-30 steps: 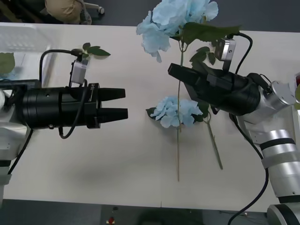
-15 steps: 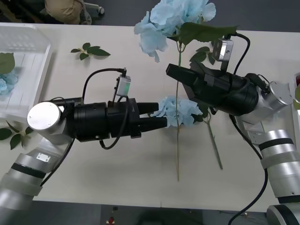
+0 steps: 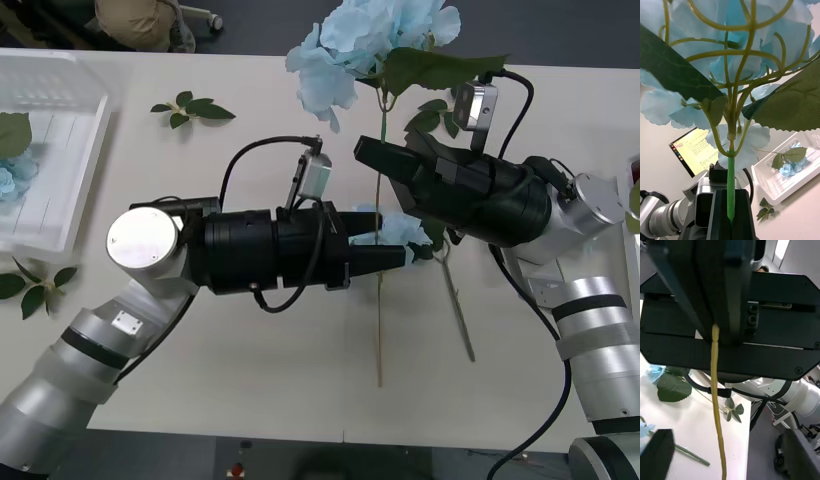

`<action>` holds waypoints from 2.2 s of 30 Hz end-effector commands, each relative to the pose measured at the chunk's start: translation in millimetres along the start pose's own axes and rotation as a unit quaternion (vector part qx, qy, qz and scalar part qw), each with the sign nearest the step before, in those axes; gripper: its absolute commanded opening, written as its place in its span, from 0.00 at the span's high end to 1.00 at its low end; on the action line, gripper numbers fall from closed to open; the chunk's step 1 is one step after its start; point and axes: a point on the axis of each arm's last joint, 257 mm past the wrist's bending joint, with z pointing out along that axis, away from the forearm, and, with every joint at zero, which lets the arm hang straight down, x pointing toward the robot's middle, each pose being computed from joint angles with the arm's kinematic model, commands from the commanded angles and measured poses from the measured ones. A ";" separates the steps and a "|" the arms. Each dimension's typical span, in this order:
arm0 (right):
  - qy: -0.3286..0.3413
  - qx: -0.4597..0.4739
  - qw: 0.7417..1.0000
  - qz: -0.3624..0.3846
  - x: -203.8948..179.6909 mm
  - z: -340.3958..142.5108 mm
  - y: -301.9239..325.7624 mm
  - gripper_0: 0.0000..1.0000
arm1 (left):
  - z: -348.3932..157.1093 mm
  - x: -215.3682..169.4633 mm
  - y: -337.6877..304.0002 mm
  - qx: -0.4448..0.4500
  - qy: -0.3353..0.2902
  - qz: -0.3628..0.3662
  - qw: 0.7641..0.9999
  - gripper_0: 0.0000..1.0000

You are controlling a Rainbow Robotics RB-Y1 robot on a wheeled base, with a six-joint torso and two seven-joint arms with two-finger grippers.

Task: Put the red flowers into the right box and the blue flowers into the left box

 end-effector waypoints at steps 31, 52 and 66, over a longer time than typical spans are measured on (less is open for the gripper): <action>-0.012 -0.014 0.999 -0.031 -26.0 16.2 6.8 0.06 | -21.6 -36.5 16.7 -0.024 -0.024 0.007 0.999 1.00; 0.213 0.067 0.968 -0.110 2.0 -56.8 -30.0 0.03 | -332.6 -103.4 126.3 -0.290 0.133 0.052 0.946 1.00; 0.321 0.278 0.876 0.228 23.0 -177.3 -32.9 0.03 | -519.4 -113.0 189.8 -0.489 0.177 0.053 0.852 1.00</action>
